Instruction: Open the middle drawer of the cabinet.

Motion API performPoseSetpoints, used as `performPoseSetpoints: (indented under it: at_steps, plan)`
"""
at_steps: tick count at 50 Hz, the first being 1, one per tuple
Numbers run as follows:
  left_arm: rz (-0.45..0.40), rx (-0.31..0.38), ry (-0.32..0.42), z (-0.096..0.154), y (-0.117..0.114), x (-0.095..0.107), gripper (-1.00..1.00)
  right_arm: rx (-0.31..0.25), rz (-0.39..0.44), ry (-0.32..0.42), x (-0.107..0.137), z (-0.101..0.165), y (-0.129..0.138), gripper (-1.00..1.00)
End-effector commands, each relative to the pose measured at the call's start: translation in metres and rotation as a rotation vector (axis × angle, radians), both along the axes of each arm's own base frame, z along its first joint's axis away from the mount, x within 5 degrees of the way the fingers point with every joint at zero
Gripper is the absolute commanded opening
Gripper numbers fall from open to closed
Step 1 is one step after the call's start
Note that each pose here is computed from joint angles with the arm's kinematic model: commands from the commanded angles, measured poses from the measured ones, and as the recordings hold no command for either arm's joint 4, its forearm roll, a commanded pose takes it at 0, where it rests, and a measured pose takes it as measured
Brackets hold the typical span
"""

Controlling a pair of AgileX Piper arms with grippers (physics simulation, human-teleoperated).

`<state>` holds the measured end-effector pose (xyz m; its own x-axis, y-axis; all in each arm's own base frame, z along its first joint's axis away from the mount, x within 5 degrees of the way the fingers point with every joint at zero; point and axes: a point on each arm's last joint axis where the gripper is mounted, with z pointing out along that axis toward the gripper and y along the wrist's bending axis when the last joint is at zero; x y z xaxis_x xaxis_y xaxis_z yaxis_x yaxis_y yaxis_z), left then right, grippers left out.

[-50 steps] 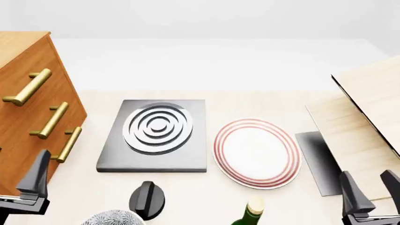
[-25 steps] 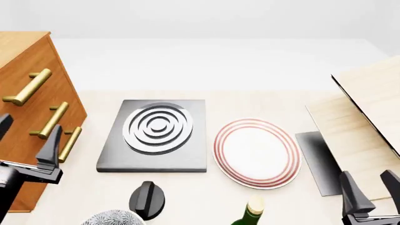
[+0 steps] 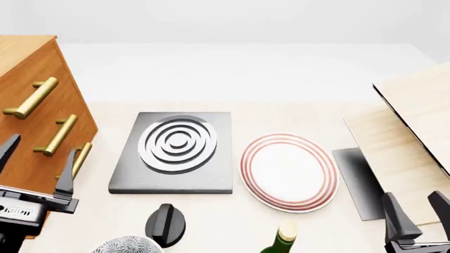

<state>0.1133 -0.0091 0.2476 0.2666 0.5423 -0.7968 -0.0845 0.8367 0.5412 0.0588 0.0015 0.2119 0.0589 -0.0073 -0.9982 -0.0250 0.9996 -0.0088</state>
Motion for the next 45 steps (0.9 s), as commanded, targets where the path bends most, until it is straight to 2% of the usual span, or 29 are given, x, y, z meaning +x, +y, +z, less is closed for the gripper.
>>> performPoseSetpoints:
  at_steps: [1, 5, 7, 9, 11, 16, 18, 20, 30, 45]
  plan:
    - [-0.019, 0.067, -0.007, -0.012, -0.004, 0.000, 1.00, 0.002, -0.006, -0.008, -0.001, 0.001, 0.000, 1.00]
    - [-0.004, 0.140, -0.064, -0.011, -0.006, 0.001, 1.00, 0.004, -0.006, -0.008, -0.001, 0.001, 0.000, 1.00]
    - [0.000, 0.135, -0.052, -0.013, -0.005, 0.003, 1.00, 0.003, -0.006, -0.008, -0.001, 0.001, 0.000, 1.00]
    - [0.013, 0.170, -0.091, -0.010, -0.005, 0.003, 1.00, 0.003, -0.006, -0.008, -0.001, 0.001, 0.000, 1.00]
    - [0.009, 0.161, -0.078, -0.011, -0.005, 0.004, 1.00, 0.004, -0.006, -0.008, -0.001, 0.001, 0.000, 1.00]
    - [0.015, 0.214, -0.110, -0.012, -0.008, 0.009, 1.00, 0.003, -0.006, -0.008, -0.001, 0.001, 0.000, 1.00]
    - [0.011, 0.213, -0.088, -0.015, -0.008, 0.012, 1.00, 0.004, -0.006, -0.008, -0.001, 0.001, 0.000, 1.00]
    - [0.004, 0.243, -0.085, -0.019, -0.011, 0.018, 1.00, 0.002, -0.006, -0.008, -0.001, 0.001, 0.000, 1.00]
    - [-0.018, 0.280, -0.043, -0.027, -0.016, 0.024, 1.00, 0.004, -0.006, -0.008, -0.001, 0.001, 0.000, 1.00]
    - [-0.032, 0.287, 0.016, -0.033, -0.017, 0.026, 1.00, 0.003, -0.006, -0.008, -0.001, 0.001, 0.000, 1.00]
